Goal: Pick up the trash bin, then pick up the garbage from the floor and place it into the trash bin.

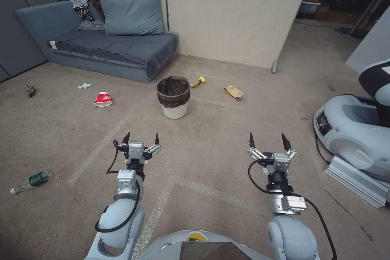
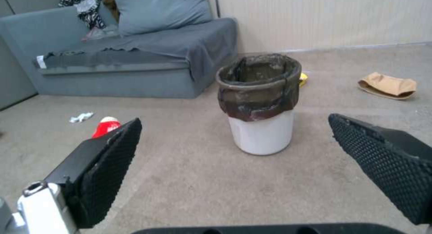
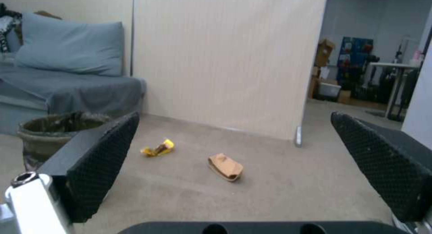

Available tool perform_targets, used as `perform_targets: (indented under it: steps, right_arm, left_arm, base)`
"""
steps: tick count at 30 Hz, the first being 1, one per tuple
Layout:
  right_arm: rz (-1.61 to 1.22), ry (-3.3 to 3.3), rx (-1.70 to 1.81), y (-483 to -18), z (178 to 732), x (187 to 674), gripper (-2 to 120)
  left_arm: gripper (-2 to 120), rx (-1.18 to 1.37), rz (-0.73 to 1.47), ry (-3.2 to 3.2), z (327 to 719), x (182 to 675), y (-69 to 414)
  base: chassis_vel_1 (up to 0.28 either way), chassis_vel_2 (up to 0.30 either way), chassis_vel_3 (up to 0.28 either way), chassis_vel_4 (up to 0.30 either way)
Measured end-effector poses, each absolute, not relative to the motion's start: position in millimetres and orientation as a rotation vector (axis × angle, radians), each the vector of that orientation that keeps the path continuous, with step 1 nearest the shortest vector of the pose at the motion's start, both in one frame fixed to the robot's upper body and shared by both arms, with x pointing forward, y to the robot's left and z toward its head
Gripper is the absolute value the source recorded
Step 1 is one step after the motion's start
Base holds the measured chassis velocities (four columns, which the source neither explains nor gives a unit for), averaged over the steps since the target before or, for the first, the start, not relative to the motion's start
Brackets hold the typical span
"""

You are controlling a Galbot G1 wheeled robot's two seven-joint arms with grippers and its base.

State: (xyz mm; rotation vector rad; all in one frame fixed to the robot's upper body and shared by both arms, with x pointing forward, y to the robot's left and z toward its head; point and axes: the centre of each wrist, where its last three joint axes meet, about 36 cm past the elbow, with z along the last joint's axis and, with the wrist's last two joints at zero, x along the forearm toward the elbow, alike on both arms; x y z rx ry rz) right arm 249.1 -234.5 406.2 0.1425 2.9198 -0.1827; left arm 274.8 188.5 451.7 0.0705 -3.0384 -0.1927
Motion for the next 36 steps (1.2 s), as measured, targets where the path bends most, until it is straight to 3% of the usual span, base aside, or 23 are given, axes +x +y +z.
perform_targets:
  steps: [36]
  right_arm:
    - [-0.179, 2.921, 0.136, -233.7, 402.5, 249.9, 100]
  left_arm:
    - [100, 0.075, -0.189, -3.036, 449.5, 275.4, 187.6]
  base:
    - [-0.202, 0.206, 0.203, -0.207]
